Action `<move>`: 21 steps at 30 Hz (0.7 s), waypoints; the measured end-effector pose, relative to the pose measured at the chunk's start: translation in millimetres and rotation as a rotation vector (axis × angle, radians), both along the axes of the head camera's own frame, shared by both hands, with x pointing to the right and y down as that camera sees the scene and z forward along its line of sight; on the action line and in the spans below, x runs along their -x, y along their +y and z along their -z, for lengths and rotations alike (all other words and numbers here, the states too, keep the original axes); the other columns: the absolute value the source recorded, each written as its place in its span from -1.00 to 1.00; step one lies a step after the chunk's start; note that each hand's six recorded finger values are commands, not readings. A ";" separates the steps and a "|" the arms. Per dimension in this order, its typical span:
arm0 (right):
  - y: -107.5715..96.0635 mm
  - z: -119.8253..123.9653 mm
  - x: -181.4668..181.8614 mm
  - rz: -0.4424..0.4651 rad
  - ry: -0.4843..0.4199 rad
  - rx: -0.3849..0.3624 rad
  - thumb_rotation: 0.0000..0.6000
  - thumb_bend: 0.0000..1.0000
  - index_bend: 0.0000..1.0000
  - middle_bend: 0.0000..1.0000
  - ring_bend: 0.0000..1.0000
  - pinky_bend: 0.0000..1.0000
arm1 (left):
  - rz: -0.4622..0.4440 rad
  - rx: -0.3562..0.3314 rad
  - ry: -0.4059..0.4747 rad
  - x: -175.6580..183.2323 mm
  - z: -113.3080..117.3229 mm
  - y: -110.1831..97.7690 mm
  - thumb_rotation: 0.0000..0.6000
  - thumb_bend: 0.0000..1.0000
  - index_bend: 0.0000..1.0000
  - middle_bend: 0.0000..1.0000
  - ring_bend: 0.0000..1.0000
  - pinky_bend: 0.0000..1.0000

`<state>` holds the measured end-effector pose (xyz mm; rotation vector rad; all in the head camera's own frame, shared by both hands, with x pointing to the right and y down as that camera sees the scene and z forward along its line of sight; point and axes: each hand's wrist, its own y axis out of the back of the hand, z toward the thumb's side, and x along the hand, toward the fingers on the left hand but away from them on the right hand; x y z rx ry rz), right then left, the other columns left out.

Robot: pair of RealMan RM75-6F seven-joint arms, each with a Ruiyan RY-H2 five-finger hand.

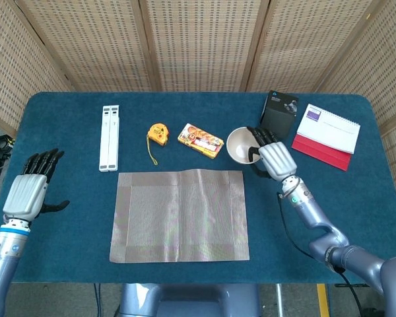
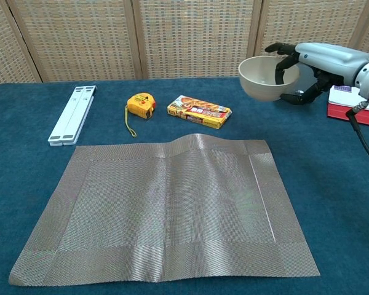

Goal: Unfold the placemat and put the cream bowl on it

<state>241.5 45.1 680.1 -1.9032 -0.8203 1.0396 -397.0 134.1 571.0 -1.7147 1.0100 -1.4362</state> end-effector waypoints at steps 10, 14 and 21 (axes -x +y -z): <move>48.5 30.8 103.9 0.328 -0.071 0.089 1.00 0.22 0.41 -1.00 -1.00 -1.00 | 0.001 0.007 0.007 0.7 -0.3 -1.1 1.00 -1.00 -1.00 -1.00 -1.00 -1.00; 56.9 29.8 142.4 0.403 -0.081 0.108 1.00 0.19 0.41 -1.00 -1.00 -1.00 | 0.008 0.010 0.009 3.5 -0.8 -2.3 1.00 -1.00 -1.00 -1.00 -1.00 -1.00; 76.2 21.9 190.3 0.492 -0.075 0.137 1.00 0.17 0.40 -1.00 -1.00 -1.00 | 0.012 0.017 0.012 5.8 -1.4 -2.9 1.00 -1.00 -1.00 -1.00 -1.00 -1.00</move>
